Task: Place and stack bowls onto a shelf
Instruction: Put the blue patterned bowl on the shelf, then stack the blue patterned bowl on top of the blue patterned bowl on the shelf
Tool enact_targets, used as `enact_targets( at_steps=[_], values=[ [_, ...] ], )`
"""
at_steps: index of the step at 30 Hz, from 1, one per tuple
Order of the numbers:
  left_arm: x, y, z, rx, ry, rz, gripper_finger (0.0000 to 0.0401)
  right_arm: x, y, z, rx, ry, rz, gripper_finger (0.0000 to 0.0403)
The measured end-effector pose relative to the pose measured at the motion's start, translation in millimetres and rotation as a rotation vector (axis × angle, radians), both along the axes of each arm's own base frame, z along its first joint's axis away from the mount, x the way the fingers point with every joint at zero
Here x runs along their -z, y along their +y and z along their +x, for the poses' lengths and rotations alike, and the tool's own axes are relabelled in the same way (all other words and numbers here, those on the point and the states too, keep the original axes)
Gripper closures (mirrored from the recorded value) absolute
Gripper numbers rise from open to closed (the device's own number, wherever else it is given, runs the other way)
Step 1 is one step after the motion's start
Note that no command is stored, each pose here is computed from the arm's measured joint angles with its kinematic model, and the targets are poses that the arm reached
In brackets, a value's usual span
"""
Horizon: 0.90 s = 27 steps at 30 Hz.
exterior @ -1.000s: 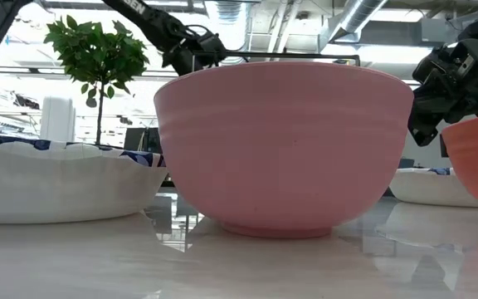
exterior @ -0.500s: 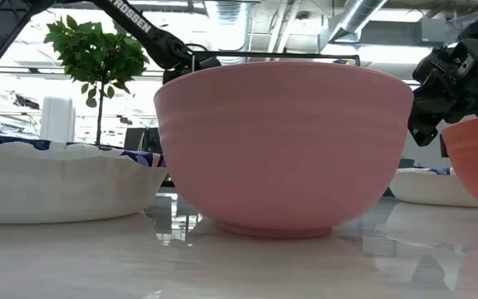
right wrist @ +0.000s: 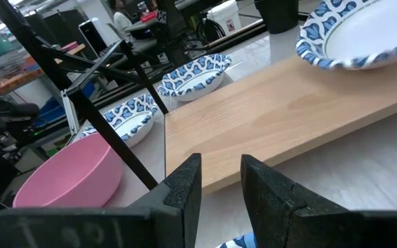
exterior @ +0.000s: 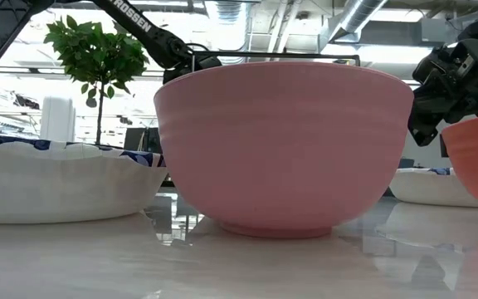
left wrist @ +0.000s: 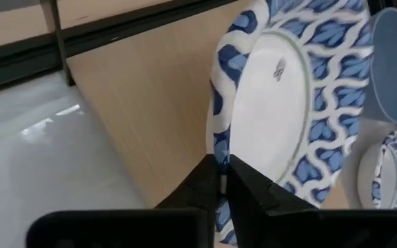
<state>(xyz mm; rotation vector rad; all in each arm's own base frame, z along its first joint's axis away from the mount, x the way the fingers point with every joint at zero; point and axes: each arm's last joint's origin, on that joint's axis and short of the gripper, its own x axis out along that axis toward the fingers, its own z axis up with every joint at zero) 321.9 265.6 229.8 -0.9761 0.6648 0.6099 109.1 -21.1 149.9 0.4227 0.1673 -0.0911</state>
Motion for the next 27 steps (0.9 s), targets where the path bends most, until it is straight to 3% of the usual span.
enact_targets(
  at_steps=[16, 27],
  values=[
    [0, 0, -3, 0.114, 0.013, 0.024, 0.0193, 0, 0, 0, 0.0, 0.0, 0.002, 0.0274],
    [-12, -14, -15, 0.416, 0.27, 0.108, 0.0172, 0, 0, 0, -0.001, 0.001, -0.001, 0.0274]
  ],
)
